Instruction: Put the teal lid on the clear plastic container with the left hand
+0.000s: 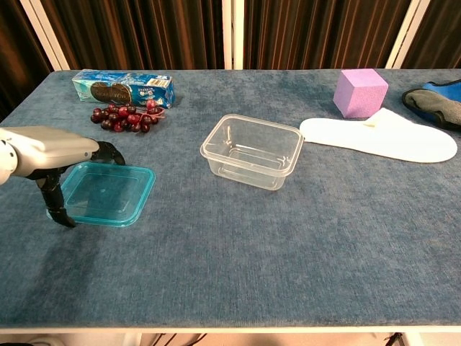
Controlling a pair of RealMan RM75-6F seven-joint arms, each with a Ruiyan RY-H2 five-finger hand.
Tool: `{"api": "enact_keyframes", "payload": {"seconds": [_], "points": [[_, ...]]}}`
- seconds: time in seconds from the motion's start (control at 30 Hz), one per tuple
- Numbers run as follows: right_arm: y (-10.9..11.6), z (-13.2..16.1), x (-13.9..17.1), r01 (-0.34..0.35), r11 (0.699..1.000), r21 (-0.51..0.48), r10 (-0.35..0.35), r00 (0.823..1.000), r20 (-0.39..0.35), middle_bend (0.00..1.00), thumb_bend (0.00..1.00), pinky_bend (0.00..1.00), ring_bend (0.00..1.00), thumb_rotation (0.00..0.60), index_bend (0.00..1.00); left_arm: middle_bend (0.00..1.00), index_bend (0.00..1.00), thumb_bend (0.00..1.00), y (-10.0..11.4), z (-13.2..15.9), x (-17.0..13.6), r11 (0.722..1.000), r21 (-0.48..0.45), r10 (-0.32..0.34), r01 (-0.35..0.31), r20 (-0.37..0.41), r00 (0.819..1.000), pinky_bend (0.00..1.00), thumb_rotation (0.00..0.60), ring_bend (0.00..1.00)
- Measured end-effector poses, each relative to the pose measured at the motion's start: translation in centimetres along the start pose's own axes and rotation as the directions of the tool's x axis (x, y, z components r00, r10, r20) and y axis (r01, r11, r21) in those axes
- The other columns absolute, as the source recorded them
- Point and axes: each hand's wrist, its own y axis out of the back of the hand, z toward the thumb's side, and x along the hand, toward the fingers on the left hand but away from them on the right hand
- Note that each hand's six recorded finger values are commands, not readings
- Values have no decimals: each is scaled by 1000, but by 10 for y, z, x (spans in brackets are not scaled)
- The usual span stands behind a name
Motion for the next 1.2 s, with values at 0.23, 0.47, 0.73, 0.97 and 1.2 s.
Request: {"api": "enact_keyframes", "payload": {"seconds": [0.23, 0.47, 0.73, 0.97, 1.2], "points": [[1, -1, 1, 6, 1000, -2, -6, 1000, 2, 0, 26, 0, 0, 600, 0, 133, 300, 276, 5, 3, 0, 1000, -6, 28, -28, 19, 999, 24, 429, 1], [1, -1, 2, 11, 1000, -4, -11, 1000, 1, 0, 26, 0, 0, 600, 0, 197, 330, 297, 13, 5, -5, 995, 1, 99, -99, 60, 993, 32, 462, 26], [4, 0, 3, 22, 1000, -2, -22, 1000, 0, 0, 26, 0, 0, 600, 0, 201, 330, 291, 31, 0, -14, 983, 52, 170, -174, 75, 983, 32, 534, 25], [7, 2, 5, 31, 1000, 7, -31, 1000, 1, 0, 26, 0, 0, 600, 0, 204, 329, 288, 84, 26, -17, 936, 146, 289, -319, 194, 937, 44, 598, 26], [8, 5, 6, 31, 999, 18, -31, 999, 9, 0, 26, 0, 0, 600, 0, 204, 321, 287, 121, 74, -5, 897, 235, 282, -373, 344, 895, 35, 600, 26]]}}
